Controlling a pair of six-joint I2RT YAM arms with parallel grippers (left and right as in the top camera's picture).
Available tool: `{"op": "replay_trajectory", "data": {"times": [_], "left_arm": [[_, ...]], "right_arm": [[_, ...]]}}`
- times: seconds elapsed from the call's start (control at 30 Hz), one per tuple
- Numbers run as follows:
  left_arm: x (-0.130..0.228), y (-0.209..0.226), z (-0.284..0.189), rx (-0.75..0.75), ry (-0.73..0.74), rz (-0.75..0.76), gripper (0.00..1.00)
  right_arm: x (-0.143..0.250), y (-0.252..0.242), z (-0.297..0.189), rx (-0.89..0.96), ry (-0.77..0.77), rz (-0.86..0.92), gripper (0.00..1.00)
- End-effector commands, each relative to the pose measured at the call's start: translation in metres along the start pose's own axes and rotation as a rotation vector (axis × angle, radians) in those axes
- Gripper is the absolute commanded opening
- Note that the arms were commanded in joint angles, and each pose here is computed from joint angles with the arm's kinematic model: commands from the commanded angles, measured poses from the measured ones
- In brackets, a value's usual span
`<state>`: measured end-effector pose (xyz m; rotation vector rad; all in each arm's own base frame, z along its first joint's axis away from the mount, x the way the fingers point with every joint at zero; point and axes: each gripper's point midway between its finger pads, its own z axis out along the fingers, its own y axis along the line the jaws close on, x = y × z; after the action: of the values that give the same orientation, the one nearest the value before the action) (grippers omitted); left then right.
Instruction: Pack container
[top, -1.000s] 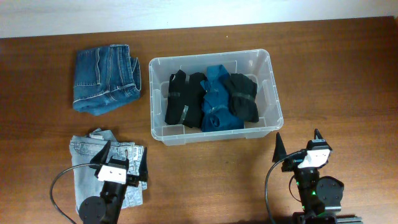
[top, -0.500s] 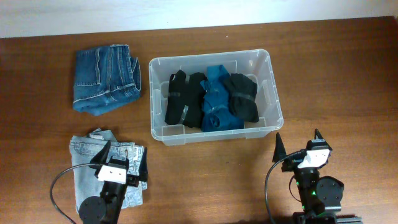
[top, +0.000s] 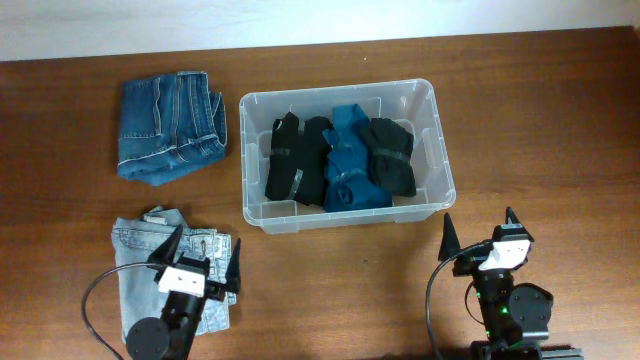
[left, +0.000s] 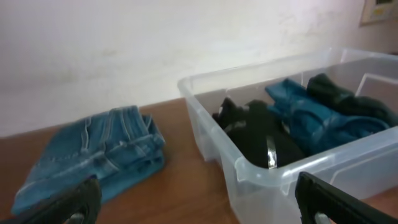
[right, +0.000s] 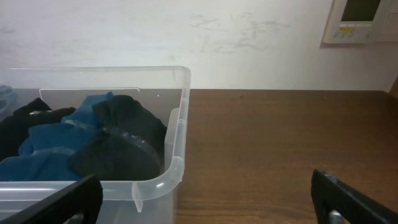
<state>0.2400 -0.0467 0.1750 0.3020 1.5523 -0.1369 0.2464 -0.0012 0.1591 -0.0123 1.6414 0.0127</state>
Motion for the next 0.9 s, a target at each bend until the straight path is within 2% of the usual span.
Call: {"op": "replay_trajectory", "data": {"times": [0.0, 0.17, 0.3, 0.57, 0.73, 0.87], "left_arm": [[-0.017, -0.001, -0.001, 0.014, -0.061, -0.021, 0.99], [-0.059, 0.013, -0.009, -0.065, -0.127, -0.006, 0.99], [-0.08, 0.046, -0.014, -0.238, -0.036, -0.014, 0.99], [-0.063, 0.091, -0.002, -0.406, 0.514, -0.017, 0.99], [-0.06, 0.102, 0.017, -0.366, 0.851, 0.012, 0.99], [-0.046, 0.104, 0.021, -0.344, 1.007, 0.01, 0.99]], "right_arm": [[0.002, -0.005, 0.0, 0.027, 0.002, -0.003, 0.99], [0.002, -0.005, 0.0, 0.027, 0.002, -0.003, 0.98], [0.002, -0.005, 0.0, 0.027, 0.002, -0.003, 0.98], [0.002, -0.005, 0.0, 0.027, 0.002, -0.003, 0.98], [0.002, -0.005, 0.0, 0.027, 0.002, -0.003, 0.98], [0.002, -0.005, 0.0, 0.027, 0.002, -0.003, 0.99]]}}
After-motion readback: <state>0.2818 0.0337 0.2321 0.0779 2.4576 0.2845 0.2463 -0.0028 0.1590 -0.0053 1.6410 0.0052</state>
